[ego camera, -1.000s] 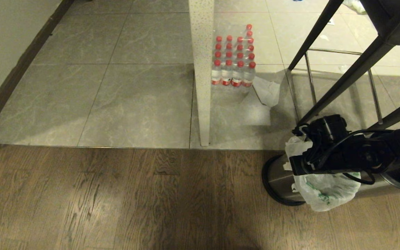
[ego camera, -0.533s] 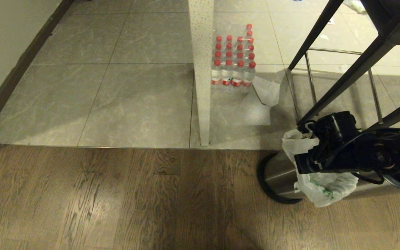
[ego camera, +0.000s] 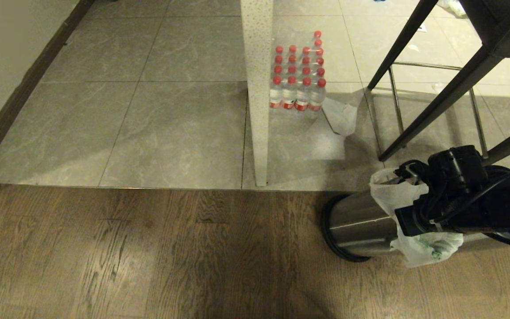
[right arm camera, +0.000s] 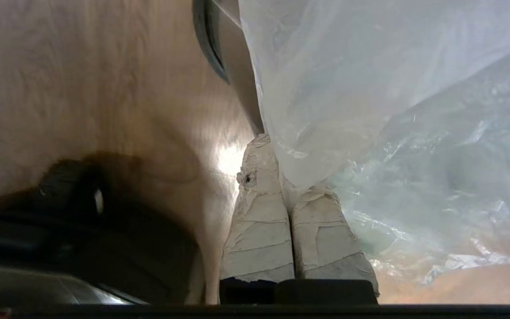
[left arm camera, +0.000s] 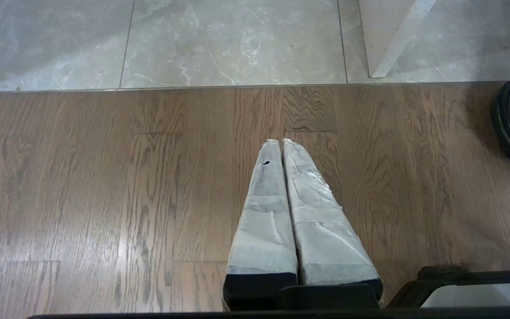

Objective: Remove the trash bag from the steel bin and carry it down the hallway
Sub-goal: Pick up the trash bag

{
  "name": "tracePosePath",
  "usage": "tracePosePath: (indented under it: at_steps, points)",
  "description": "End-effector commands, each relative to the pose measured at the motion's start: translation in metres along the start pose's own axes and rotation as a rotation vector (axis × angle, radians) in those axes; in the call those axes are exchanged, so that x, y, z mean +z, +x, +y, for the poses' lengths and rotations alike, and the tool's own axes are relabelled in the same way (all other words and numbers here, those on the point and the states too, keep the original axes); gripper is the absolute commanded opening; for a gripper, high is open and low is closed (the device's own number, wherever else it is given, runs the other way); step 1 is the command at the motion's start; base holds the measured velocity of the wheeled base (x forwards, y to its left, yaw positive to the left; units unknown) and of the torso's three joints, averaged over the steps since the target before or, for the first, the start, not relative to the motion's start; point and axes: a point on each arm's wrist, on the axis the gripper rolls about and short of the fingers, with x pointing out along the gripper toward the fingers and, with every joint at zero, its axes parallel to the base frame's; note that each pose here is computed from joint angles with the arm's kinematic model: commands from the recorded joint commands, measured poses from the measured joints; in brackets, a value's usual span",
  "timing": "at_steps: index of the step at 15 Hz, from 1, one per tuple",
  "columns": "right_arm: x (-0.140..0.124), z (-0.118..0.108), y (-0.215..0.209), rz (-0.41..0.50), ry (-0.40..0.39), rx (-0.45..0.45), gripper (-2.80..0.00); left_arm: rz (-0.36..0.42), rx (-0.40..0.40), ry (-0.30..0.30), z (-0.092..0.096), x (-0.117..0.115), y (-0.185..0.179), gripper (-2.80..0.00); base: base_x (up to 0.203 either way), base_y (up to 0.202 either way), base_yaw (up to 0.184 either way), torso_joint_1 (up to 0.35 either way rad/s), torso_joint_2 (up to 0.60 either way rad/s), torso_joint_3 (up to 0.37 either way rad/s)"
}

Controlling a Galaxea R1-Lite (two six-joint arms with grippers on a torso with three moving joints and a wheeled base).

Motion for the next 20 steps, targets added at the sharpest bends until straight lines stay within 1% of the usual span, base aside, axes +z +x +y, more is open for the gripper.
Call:
tracePosePath:
  at_steps: [1, 3, 5, 7, 10, 11, 13, 14, 17, 18, 20]
  points:
    - [-0.008, 0.000, -0.001, 0.021, -0.008, 0.002, -2.80, 0.001, 0.000, 0.000, 0.000, 0.000, 0.000, -2.80, 0.000, 0.000, 0.000, 0.000, 0.00, 0.000]
    - [-0.011, 0.004, 0.004, 0.041, -0.041, 0.010, -2.80, -0.001, 0.001, 0.000, 0.000, 0.000, 0.000, -2.80, 0.000, 0.000, 0.000, 0.000, 0.00, 0.000]
    - [-0.021, 0.014, 0.008, 0.080, -0.084, 0.032, -2.80, -0.001, 0.000, 0.000, 0.000, 0.000, 0.000, -2.80, 0.000, 0.000, 0.000, 0.000, 0.00, 0.000]
    - [-0.019, 0.020, 0.015, 0.073, -0.117, 0.040, -2.80, -0.001, 0.000, 0.000, 0.000, 0.000, 0.000, -2.80, 0.000, 0.000, 0.000, 0.000, 0.00, 0.000]
    - [-0.023, 0.027, 0.035, 0.074, -0.132, -0.020, -2.80, -0.001, 0.000, 0.000, 0.000, 0.000, 0.000, -2.80, 0.000, 0.000, 0.000, 0.000, 0.00, 0.000]
    - [-0.019, 0.030, 0.039, 0.054, -0.138, -0.030, -2.80, -0.001, 0.000, 0.000, 0.000, 0.000, 0.000, -2.80, 0.000, 0.000, 0.000, 0.000, 0.00, 0.000]
    - [-0.022, 0.032, 0.040, 0.062, -0.146, -0.038, -2.80, 0.000, 0.001, 0.000, 0.000, 0.000, 0.000, -2.80, 0.000, 0.000, 0.000, 0.000, 0.00, 0.000]
    - [-0.024, 0.032, 0.042, 0.068, -0.147, -0.064, -2.80, -0.001, 0.000, 0.000, 0.000, 0.000, 0.000, -2.80, 0.000, 0.000, 0.000, 0.000, 0.00, 0.000]
    - [-0.024, 0.033, 0.042, 0.062, -0.149, -0.072, -2.80, -0.001, 0.000, 0.000, 0.000, 0.000, 0.000, -2.80, 0.000, 0.000, 0.000, 0.000, 0.00, 0.000]
    - [-0.025, 0.033, 0.041, 0.064, -0.148, -0.069, 0.00, -0.001, 0.000, 0.000, 0.000, 0.000, 0.000, -2.80, 0.000, 0.000, 0.000, 0.000, 0.00, 0.000]
    - [-0.024, 0.033, 0.039, 0.059, -0.147, -0.070, 0.00, -0.001, 0.000, 0.000, 0.000, 0.000, 0.000, -2.80, 0.000, 0.000, 0.000, 0.000, 0.00, 0.000]
